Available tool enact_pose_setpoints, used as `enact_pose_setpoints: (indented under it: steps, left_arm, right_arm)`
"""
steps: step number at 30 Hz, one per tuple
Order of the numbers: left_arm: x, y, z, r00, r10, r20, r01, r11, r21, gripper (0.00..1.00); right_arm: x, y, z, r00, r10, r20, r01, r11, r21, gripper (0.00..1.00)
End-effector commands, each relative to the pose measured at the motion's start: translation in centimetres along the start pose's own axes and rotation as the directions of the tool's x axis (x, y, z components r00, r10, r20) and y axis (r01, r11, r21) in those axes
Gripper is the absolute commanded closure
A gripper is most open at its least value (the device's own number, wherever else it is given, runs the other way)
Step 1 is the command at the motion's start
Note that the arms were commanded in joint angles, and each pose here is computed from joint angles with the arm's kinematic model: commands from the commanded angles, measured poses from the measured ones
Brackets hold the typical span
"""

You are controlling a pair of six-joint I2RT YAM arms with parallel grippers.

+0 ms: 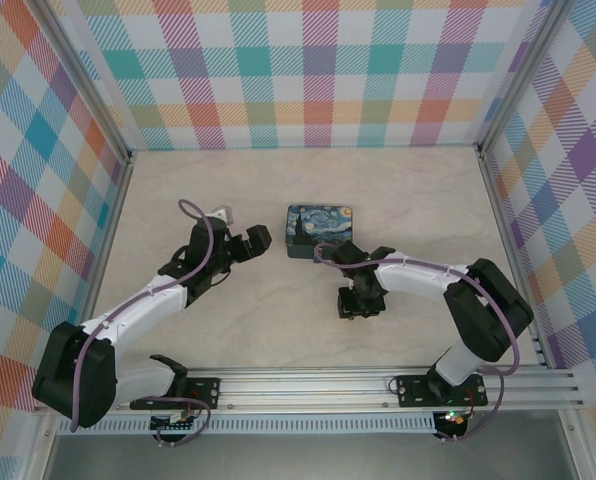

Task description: Unlock the padlock with the key

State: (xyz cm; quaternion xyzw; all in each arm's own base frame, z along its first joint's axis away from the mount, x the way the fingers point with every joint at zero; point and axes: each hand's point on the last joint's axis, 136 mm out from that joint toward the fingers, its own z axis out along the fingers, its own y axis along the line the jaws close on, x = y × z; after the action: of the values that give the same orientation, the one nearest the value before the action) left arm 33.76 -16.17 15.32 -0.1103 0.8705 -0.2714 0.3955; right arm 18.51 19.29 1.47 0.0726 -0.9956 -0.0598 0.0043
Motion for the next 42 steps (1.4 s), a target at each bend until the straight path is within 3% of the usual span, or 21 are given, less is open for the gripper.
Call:
enact_pose_setpoints:
  steps: [1,19,32,42]
  left_arm:
    - [-0.5,0.4,-0.3,1.0,0.012,0.022,-0.012,1.0,-0.002,0.0]
    - [-0.5,0.2,0.3,1.0,0.001,0.008,-0.001,1.0,0.007,0.0]
    - [-0.7,0.0,0.4,1.0,0.003,0.008,-0.003,1.0,0.006,0.0]
    - [-1.1,-0.3,-0.1,1.0,0.008,0.017,-0.008,1.0,0.014,0.0]
  right_arm:
    - [0.6,-0.4,0.1,0.999,0.011,-0.031,-0.01,0.999,0.045,0.59]
    - [1.3,-1.3,-1.1,1.0,0.013,-0.006,-0.013,0.998,0.067,0.69]
    - [1.3,-0.8,0.1,1.0,0.005,-0.031,-0.003,0.999,0.046,0.69]
    - [1.7,-0.6,1.1,0.999,0.015,-0.052,-0.013,0.999,0.031,0.83]
